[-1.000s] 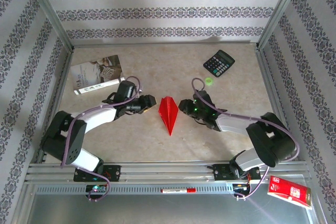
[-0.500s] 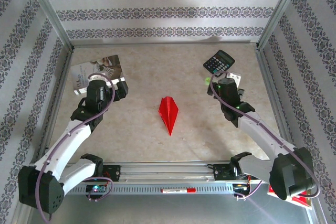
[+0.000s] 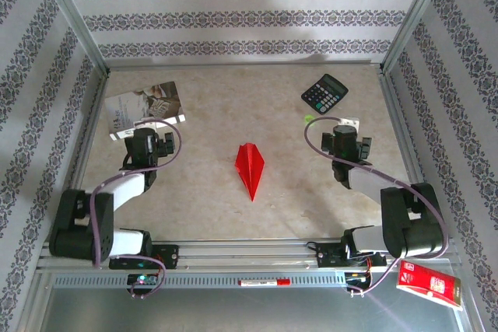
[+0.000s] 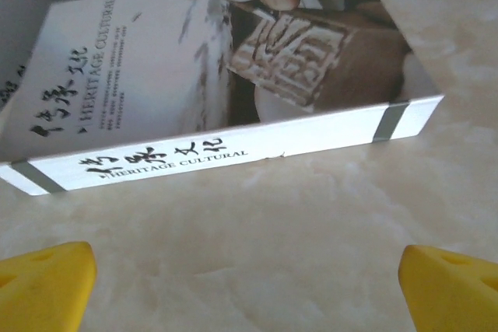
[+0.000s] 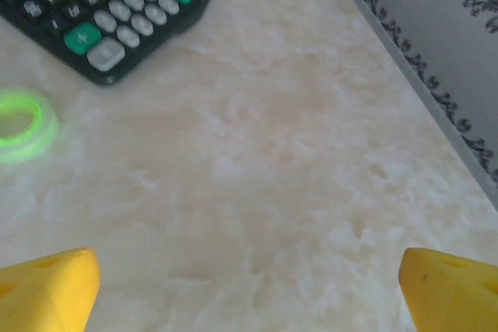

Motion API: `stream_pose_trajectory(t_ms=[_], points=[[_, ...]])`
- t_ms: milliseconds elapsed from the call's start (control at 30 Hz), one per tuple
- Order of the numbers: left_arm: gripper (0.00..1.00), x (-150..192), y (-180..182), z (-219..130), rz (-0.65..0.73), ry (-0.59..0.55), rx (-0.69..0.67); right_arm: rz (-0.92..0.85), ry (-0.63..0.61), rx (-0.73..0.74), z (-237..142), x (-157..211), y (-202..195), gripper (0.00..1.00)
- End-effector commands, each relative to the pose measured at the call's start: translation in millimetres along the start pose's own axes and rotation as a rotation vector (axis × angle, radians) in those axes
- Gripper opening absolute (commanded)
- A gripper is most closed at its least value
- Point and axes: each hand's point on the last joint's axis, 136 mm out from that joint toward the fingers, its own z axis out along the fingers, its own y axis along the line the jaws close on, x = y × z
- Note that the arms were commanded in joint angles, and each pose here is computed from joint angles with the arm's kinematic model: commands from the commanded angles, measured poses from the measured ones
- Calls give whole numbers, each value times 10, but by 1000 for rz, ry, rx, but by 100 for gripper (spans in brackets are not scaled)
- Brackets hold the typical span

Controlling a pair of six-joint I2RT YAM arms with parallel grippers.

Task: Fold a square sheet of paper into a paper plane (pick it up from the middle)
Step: Reset both arms

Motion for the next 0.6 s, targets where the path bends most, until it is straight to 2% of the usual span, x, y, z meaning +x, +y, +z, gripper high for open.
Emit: stream_pose_trajectory(t_ms=[0,167,233,333,400,567], points=[[100,-281,-57,71,-34,-152,83,104,-197,-156,-46,-403,91,98],[100,-169,-217,210,-24,-146,186,116,-245,-194,30,-390,107,98],[100,-130,-278,207,-7,-189,221,98,-246,-226,62,-339,178,98],[100,-116,-281,206,-10,-182,226,96,-294,-255,115,-340,250,98],[100,-125,-279,207,-7,-183,224,79,-239,-253,117,-286,251,98],[100,-124,-282,201,-5,-187,224,81,-260,-252,113,-302,256,98]])
